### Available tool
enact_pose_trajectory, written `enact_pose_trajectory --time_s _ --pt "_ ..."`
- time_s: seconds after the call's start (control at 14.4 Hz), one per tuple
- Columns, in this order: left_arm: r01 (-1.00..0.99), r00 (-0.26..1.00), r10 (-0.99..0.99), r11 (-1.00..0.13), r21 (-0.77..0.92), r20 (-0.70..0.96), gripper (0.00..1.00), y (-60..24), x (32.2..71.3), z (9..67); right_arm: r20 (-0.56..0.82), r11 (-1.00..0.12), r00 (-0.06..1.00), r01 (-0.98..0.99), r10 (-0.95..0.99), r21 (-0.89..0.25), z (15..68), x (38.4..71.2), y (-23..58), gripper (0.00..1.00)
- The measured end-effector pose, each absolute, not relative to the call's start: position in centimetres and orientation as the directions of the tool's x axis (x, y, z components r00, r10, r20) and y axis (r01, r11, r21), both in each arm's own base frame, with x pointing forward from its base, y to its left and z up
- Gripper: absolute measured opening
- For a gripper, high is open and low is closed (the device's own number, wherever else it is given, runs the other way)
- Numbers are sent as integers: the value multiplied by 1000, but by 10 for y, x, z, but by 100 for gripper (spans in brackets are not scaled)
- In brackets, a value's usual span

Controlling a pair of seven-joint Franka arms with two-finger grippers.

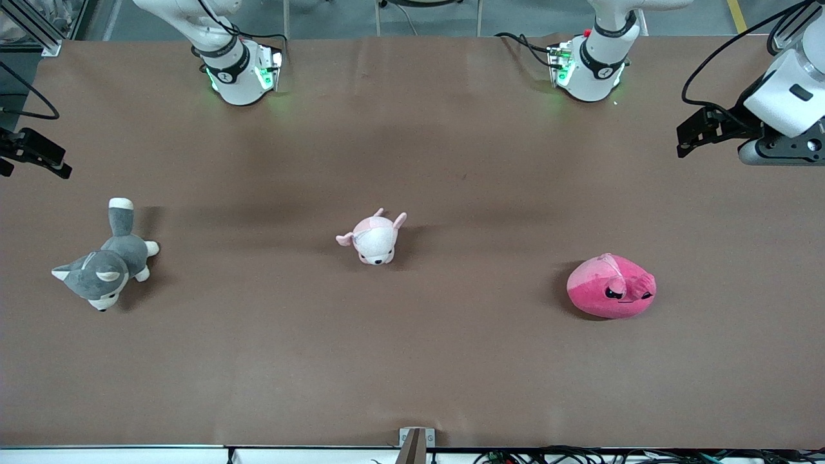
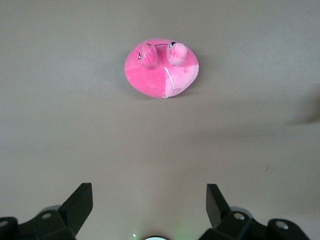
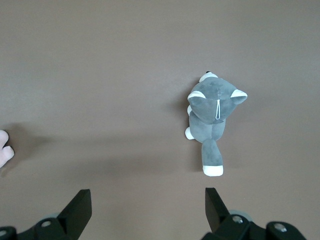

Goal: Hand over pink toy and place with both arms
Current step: 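Reach the left gripper toward the round pink plush toy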

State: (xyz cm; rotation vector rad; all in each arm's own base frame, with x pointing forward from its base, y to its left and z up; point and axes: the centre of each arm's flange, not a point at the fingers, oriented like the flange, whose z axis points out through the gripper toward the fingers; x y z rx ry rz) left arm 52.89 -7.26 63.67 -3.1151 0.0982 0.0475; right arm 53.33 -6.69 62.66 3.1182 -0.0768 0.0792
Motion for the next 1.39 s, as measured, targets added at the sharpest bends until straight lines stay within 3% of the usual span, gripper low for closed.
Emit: enact_pose_trajectory --time_s 0.62,1.11,1.39 --pt "-60 998 -59 -998 -20 -24 100 -73 553 629 52 -999 997 -49 -48 20 627 533 -67 100" --pt "53 998 53 -999 -12 -16 100 -41 632 516 53 -999 997 -50 -49 20 627 533 -67 100" --pt "71 997 71 -997 -6 -6 100 -32 654 435 52 -999 997 -49 -48 20 627 534 -67 100"
